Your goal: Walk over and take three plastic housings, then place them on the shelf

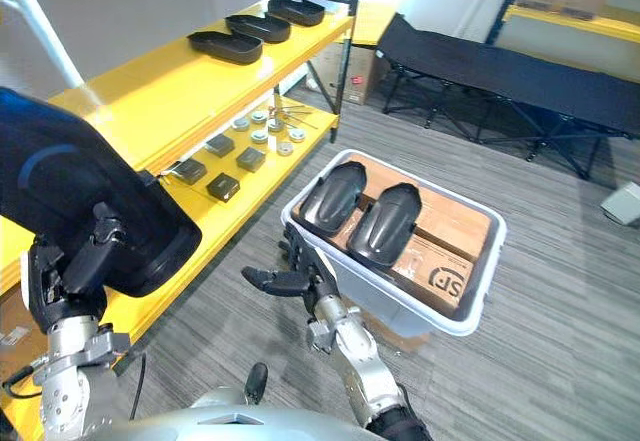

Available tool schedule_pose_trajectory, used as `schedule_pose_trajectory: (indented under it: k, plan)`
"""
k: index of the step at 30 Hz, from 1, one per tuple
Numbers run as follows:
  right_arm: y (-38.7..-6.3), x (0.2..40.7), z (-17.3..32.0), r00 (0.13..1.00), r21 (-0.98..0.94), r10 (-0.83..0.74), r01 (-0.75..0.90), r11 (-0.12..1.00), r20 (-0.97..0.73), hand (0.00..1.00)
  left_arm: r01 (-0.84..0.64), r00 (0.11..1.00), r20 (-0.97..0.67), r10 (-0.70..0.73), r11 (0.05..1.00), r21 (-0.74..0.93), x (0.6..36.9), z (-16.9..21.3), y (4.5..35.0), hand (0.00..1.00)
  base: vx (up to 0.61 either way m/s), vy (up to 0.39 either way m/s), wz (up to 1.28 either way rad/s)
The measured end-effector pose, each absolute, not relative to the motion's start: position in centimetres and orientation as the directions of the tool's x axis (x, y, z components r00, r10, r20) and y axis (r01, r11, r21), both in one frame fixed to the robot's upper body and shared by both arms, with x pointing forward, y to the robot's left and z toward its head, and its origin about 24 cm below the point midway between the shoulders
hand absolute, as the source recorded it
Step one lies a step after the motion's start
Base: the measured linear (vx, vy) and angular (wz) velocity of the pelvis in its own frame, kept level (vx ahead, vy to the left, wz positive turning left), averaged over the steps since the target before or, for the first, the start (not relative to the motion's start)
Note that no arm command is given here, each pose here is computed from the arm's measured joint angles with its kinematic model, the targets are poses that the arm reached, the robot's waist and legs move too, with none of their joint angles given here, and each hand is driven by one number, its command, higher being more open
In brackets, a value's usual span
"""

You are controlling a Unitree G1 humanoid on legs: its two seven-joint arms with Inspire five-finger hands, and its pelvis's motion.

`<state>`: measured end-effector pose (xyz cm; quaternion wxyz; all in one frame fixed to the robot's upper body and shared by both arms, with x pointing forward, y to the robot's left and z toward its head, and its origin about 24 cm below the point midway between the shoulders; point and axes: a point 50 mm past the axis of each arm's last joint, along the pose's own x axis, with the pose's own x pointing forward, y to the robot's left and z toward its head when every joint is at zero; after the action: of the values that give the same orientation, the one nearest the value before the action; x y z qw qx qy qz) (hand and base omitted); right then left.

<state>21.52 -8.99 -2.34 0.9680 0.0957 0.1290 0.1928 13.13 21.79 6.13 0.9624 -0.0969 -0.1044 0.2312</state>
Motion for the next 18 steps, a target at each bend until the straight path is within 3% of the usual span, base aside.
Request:
schedule_pose_trajectory:
  k: [9, 13, 18]
  plan:
    - [-7.6, 21.6, -1.9, 0.830, 0.161, 0.520, -0.496, 0.853, -0.199, 1.00, -0.458, 0.863, 0.135, 0.487, 0.866, -0.201, 12.1, 5.8, 22.6, 0.00, -0.04, 0.000, 0.10]
    - [-7.6, 21.2, -2.2, 0.824, 0.160, 0.525, -0.501, 0.850, -0.211, 1.00, -0.501, 0.841, 0.116, 0.529, 0.841, -0.202, 11.4, 5.5, 23.0, 0.00, -0.05, -0.037, 0.60]
    - [-9.1, 20.8, -2.8, 0.852, 0.135, 0.463, -0.443, 0.886, -0.243, 1.00, -0.460, 0.867, 0.119, 0.484, 0.869, -0.182, 11.1, 5.5, 23.1, 0.00, -0.03, 0.015, 1.01]
